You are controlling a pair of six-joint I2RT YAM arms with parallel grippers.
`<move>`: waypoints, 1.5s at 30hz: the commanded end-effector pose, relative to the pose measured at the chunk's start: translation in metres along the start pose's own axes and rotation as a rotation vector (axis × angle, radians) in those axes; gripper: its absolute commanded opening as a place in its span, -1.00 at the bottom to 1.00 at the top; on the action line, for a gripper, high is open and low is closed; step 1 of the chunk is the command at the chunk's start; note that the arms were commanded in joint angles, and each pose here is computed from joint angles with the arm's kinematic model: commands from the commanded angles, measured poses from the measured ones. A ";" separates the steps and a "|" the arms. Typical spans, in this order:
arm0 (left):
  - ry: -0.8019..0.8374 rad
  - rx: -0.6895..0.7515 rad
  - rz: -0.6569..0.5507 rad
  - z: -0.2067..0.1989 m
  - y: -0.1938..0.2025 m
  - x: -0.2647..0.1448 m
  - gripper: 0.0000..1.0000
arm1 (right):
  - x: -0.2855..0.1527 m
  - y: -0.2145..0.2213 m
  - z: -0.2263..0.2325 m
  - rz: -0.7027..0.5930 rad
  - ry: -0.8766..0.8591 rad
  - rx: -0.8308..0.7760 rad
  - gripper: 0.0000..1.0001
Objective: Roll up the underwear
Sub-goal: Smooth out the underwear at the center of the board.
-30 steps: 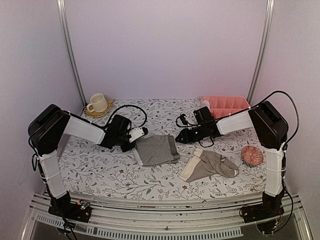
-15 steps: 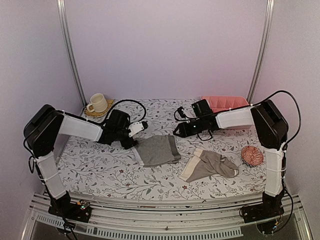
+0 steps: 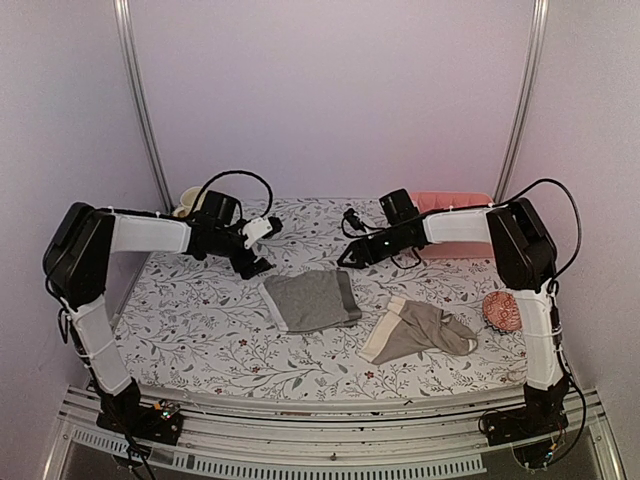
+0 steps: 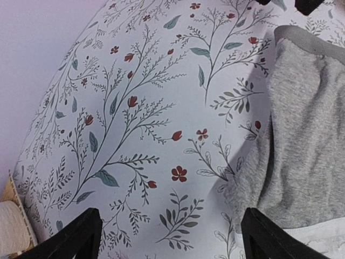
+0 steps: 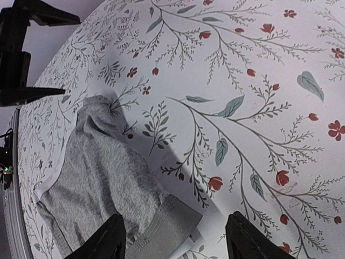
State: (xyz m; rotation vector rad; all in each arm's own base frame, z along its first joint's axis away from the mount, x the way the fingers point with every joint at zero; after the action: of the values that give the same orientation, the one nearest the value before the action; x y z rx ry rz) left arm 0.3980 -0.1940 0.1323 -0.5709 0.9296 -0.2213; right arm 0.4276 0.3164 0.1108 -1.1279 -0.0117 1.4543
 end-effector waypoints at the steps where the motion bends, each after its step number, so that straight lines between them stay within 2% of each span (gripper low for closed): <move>1: 0.200 -0.088 -0.060 -0.005 0.006 0.005 0.84 | 0.004 0.006 -0.007 0.090 -0.139 -0.027 0.31; 7: 0.373 -0.145 -0.074 -0.015 0.015 0.021 0.82 | 0.019 0.016 -0.018 0.136 -0.157 -0.044 0.28; 15: 0.471 -0.196 -0.064 -0.019 0.021 0.034 0.73 | 0.024 0.021 -0.018 0.167 -0.208 -0.066 0.17; 21: 0.488 -0.207 -0.055 -0.022 0.025 0.038 0.48 | 0.026 0.021 -0.019 0.168 -0.223 -0.076 -0.11; 29: 0.502 -0.214 -0.052 -0.023 0.026 0.038 0.32 | 0.029 0.024 -0.020 0.181 -0.230 -0.082 -0.18; 40: 0.508 -0.223 -0.036 -0.025 0.032 0.042 -0.07 | 0.032 0.021 -0.023 0.176 -0.239 -0.078 -0.29; 45: 0.506 -0.224 -0.034 -0.024 0.032 0.042 -0.16 | 0.032 0.018 -0.024 0.167 -0.246 -0.078 -0.34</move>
State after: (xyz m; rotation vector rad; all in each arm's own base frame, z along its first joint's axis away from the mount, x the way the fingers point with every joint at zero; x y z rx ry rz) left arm 0.3962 -0.1976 0.0740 -0.7400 1.4428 -0.3054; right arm 0.4304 0.3199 0.0688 -1.0432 -0.1247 1.7414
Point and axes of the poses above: each gripper's point midway between its finger pads, its own x axis out along the fingers, its own z axis along the line the jaws close on, y = z × x, the point moved 7 cm from there along -x, back along the fingers, and after that the axes turned 9 degrees about x, right-handed, at the moved point
